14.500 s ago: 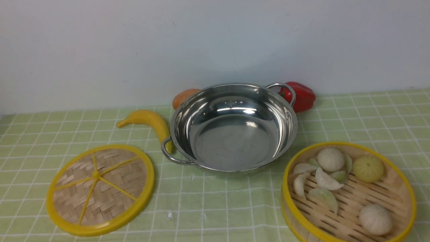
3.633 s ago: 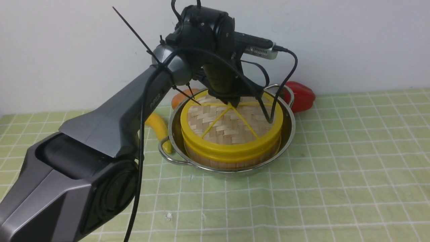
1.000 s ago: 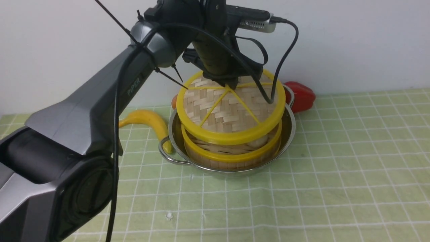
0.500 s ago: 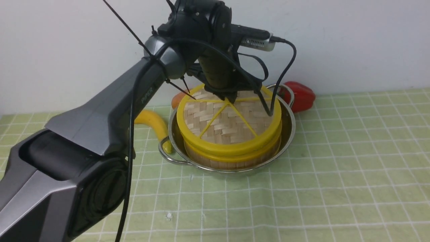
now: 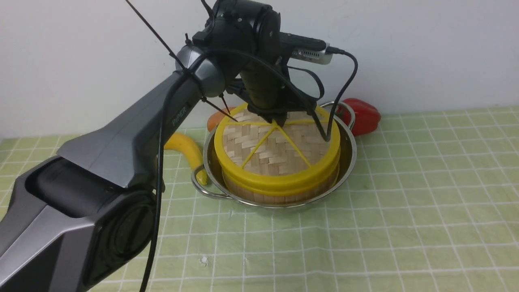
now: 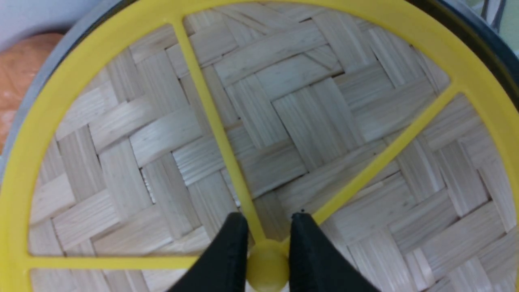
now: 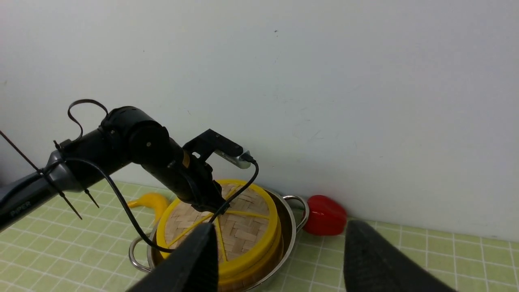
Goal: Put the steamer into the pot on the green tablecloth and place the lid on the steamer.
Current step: 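Place the yellow bamboo steamer lid onto the steamer in the pot with the left gripper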
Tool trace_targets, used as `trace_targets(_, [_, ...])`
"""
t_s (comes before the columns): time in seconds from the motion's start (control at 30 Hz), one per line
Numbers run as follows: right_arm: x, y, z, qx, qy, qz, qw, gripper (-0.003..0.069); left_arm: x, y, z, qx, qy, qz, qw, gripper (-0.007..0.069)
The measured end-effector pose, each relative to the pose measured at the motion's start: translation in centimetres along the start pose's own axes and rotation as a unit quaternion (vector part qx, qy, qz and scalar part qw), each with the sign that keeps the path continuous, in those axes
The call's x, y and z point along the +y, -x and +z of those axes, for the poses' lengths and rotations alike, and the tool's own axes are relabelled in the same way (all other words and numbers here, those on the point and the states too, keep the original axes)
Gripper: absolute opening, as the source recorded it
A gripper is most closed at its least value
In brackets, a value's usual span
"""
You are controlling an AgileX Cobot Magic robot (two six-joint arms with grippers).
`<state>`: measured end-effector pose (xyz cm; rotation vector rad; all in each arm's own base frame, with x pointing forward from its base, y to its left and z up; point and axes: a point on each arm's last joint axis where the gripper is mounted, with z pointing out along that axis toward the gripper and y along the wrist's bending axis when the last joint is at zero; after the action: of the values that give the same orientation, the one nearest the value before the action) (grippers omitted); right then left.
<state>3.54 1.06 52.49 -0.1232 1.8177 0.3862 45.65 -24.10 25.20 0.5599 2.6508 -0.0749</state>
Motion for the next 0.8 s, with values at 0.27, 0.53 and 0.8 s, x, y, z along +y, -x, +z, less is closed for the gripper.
trace_targets(0.27, [0.06,-0.01,0.0,0.001,0.004,0.002,1.0,0.0419,-0.08,-0.21,1.09,0.01,-0.001,0.0,1.0,0.0123])
trace_targets(0.53, [0.07,-0.02,0.0,0.001,0.004,0.002,1.0,0.0419,-0.08,-0.21,1.09,0.01,-0.001,0.01,1.0,0.0123])
trace_targets(0.8, [0.07,-0.02,0.0,0.001,0.004,0.002,1.0,0.0419,-0.08,-0.21,1.09,0.01,-0.001,0.015,1.0,0.0123])
